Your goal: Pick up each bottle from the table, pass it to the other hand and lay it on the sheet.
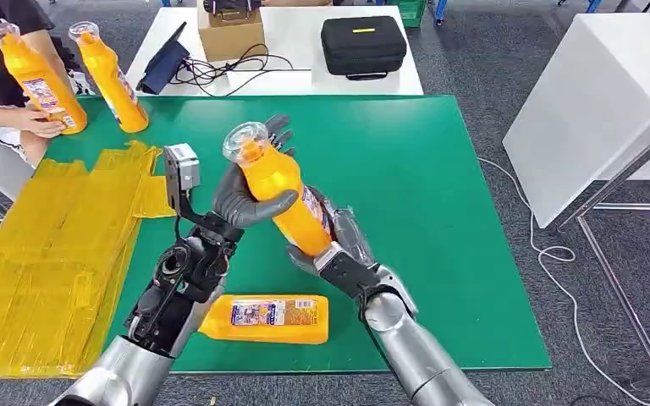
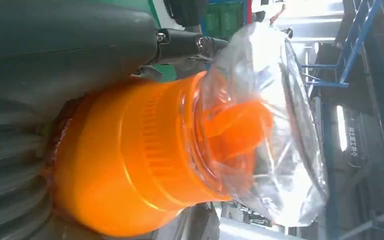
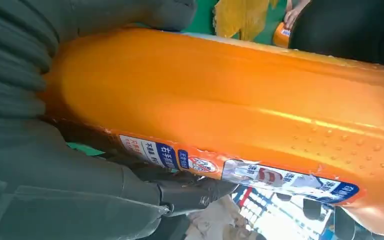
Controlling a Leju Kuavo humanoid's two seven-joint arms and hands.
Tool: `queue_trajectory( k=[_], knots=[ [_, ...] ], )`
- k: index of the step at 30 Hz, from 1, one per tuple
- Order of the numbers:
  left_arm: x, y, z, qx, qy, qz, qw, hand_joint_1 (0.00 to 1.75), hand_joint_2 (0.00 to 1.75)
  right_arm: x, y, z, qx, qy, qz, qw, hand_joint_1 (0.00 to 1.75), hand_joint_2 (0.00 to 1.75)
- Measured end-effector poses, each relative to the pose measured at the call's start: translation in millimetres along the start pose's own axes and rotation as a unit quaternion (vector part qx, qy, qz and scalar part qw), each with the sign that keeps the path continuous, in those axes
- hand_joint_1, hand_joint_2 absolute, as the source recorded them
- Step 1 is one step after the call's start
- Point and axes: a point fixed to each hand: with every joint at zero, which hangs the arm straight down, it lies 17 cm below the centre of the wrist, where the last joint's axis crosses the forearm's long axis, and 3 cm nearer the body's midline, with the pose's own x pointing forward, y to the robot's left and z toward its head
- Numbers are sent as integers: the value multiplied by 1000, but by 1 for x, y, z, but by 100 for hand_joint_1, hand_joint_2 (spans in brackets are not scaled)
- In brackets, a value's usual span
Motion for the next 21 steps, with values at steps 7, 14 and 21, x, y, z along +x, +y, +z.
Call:
queue_trajectory(
  k=[7,14,21],
  knots=[
    [-1,-2,0,-5,0,-19,1000,140,175,0,-2,0,-2,1,2,1000,175,175],
    [-4,-10,1,-22,1,-41,999,162,175,-1,-10,1,-8,3,10,1000,175,175],
    [-3,-15,2,-34,-4,-59,998,166,175,-1,-12,2,-13,1,16,1000,175,175]
  ],
)
